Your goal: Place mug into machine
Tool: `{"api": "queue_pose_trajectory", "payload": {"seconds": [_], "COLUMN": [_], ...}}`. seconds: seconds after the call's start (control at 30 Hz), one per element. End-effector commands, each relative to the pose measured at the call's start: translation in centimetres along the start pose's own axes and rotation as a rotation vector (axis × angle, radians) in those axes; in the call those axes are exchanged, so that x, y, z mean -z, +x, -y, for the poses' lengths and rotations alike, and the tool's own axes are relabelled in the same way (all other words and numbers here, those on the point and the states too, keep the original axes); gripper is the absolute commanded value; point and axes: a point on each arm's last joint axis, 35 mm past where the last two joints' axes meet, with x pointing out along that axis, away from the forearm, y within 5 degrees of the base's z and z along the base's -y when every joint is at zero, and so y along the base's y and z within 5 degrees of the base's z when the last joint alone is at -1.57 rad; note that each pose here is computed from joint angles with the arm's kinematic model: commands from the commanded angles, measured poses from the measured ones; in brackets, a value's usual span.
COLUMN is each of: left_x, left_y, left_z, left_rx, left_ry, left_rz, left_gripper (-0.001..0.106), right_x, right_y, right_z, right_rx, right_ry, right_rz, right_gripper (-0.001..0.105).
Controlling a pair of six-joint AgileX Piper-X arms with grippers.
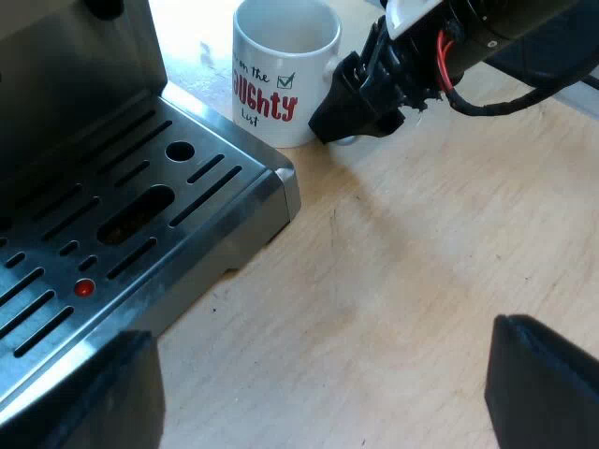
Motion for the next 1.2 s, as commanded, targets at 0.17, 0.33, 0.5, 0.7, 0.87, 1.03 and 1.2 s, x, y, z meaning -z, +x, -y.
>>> {"api": "queue_pose_trajectory", "payload": {"seconds": [0.17,0.33,0.5,0.7,0.87,1.03,1.2], "left_x": [-0.4,-0.4,-0.4,-0.4,-0.4,-0.5,-0.7], "left_y": [-0.2,-0.2,-0.2,-0.2,-0.2,-0.3,-1.3], "left_z": [0.3,0.3,0.3,0.3,0.3,0.3,0.6], "left_rx": [0.013,0.013,0.013,0.013,0.013,0.014,-0.011], "left_ry": [-0.003,-0.003,-0.003,-0.003,-0.003,-0.001,0.010], "left_rz": [0.018,0.018,0.018,0.018,0.018,0.024,0.062], "left_gripper": [0.072,0.072,0.072,0.072,0.072,0.072,0.072], "right_x": [-0.5,-0.5,-0.6,-0.6,-0.6,-0.6,-0.1], "right_y": [-0.3,-0.3,-0.6,-2.1,-3.9,-5.8,-7.5], "right_z": [0.2,0.2,0.2,0.4,0.6,0.7,0.7], "right_rx": [0.016,0.016,0.018,0.027,0.035,0.038,0.034], "right_ry": [-0.010,-0.010,-0.009,-0.009,-0.022,-0.036,-0.047], "right_rz": [0.025,0.025,0.037,0.035,0.049,0.062,0.053], "right_gripper": [0.027,0.000,0.000,0.000,0.000,0.000,0.000]}}
